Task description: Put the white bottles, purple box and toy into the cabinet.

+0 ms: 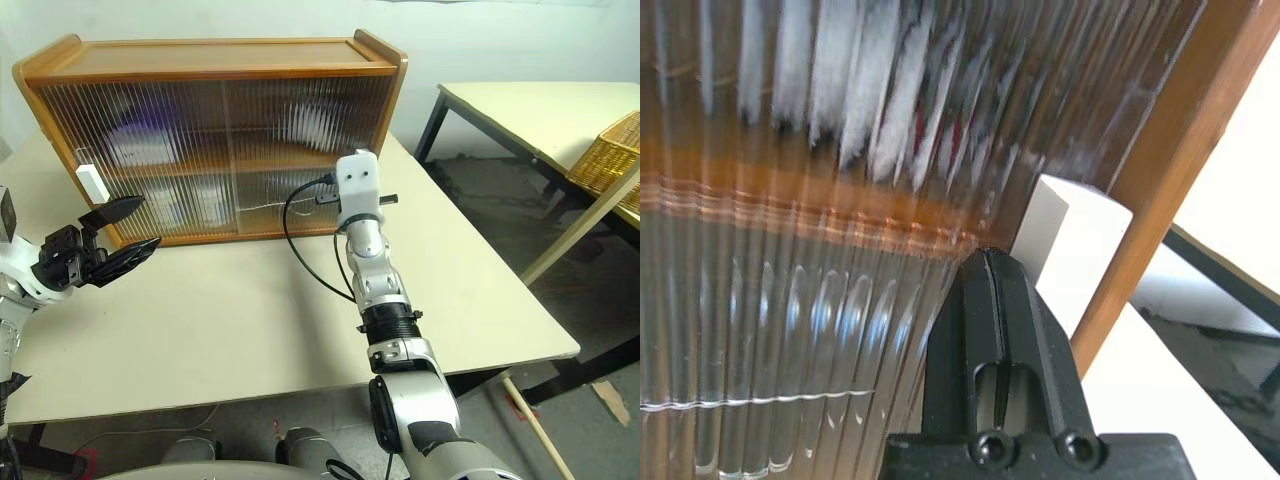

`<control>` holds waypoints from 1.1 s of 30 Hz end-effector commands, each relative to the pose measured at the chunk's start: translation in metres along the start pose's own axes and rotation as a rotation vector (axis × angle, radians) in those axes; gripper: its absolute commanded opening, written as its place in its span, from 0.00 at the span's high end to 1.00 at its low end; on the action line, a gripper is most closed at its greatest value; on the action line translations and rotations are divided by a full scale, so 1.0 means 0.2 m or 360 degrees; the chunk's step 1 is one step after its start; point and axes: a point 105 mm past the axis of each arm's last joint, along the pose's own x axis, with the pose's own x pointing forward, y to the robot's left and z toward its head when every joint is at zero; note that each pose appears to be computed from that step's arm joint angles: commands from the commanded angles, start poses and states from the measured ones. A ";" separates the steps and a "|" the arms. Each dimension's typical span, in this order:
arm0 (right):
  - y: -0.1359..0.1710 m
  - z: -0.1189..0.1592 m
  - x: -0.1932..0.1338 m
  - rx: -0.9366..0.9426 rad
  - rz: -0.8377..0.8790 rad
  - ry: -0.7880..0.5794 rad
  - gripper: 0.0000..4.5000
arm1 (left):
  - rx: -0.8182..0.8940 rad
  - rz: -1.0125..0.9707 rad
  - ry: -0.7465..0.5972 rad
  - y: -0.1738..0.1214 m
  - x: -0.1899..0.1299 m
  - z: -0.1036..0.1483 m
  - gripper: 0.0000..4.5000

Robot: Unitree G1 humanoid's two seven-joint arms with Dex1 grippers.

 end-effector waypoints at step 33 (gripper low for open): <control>-0.33 -0.42 -0.48 0.0282 0.0256 0.0202 0.00 | 0.0038 0.1170 0.0064 0.13 -0.65 -0.26 0.00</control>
